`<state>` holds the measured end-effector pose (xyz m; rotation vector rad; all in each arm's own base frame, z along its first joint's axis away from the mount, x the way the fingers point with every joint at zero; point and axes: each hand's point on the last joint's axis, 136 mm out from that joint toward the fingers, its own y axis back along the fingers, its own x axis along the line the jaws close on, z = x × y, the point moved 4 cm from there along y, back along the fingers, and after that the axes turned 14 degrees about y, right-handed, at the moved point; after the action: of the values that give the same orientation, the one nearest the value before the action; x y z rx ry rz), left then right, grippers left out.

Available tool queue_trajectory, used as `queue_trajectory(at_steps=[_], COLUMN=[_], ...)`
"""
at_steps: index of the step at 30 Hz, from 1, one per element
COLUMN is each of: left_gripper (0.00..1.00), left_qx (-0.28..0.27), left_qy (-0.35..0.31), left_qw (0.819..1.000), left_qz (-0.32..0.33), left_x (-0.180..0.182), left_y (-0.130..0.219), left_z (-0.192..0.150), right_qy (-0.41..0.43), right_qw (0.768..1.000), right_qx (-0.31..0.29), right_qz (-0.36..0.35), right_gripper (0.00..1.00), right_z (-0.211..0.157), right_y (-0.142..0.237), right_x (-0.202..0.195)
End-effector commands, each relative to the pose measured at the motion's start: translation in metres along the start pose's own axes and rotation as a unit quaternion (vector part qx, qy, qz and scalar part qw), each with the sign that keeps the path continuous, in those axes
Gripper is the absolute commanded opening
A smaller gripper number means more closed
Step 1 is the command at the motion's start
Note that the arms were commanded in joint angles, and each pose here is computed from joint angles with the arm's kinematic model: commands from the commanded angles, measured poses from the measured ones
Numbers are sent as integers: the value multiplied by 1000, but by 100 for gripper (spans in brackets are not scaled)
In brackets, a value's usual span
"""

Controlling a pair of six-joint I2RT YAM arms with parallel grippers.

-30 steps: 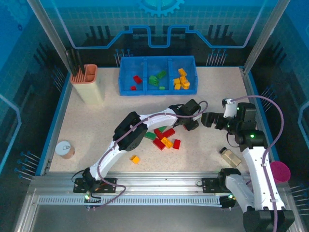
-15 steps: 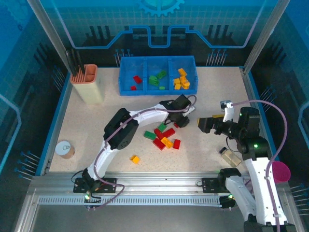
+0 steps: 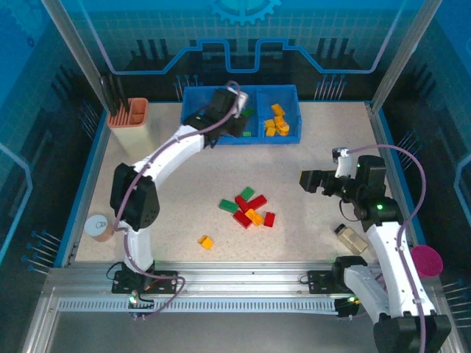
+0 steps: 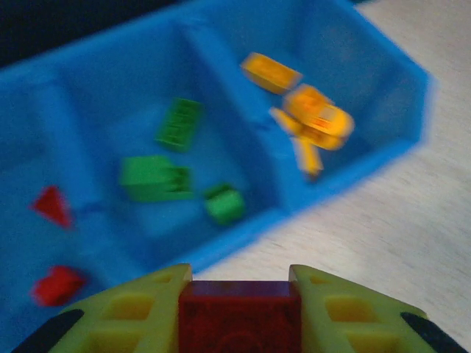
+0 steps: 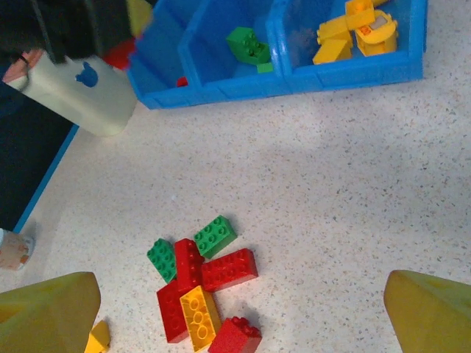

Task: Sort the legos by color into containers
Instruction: Place the lego in the container.

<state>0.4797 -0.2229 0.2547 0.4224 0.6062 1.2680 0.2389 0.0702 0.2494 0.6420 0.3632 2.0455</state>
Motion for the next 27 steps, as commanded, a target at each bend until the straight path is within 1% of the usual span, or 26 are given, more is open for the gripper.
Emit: queue_trajectory(at_steps=[1, 5, 8, 11, 13, 16, 17, 21, 27], left_gripper=[14, 14, 14, 14, 14, 14, 15, 15, 16], left_qx=[-37, -43, -40, -40, -40, -45, -48, -47, -49], left_qy=[56, 97, 121, 144, 150, 139, 130, 113, 94], left_qw=[996, 990, 986, 982, 981, 980, 979, 976, 975], left_qz=[64, 89, 103, 115, 119, 135, 146, 178, 196], left_x=[52, 93, 116, 137, 146, 156, 159, 179, 190], left_y=[-3, -29, -60, -95, -118, -145, -151, -169, -166], left_z=[27, 44, 49, 51, 52, 50, 49, 37, 37], right_qy=[14, 8, 0, 0, 4, 6, 14, 11, 10], right_qw=[1000, 1000, 1000, 1000, 999, 999, 999, 998, 996], right_qx=[-23, -11, 5, 8, 10, 24, 17, 37, 55], right_qz=[1, 3, 19, 25, 31, 35, 37, 53, 66], right_gripper=[100, 100, 100, 100, 100, 100, 100, 100, 100], right_z=[13, 20, 22, 26, 31, 26, 35, 30, 23], right_y=[-8, -24, -40, -52, -59, -68, -69, -82, -96], right_x=[-4, -12, -17, -22, -23, -26, -25, -27, -28])
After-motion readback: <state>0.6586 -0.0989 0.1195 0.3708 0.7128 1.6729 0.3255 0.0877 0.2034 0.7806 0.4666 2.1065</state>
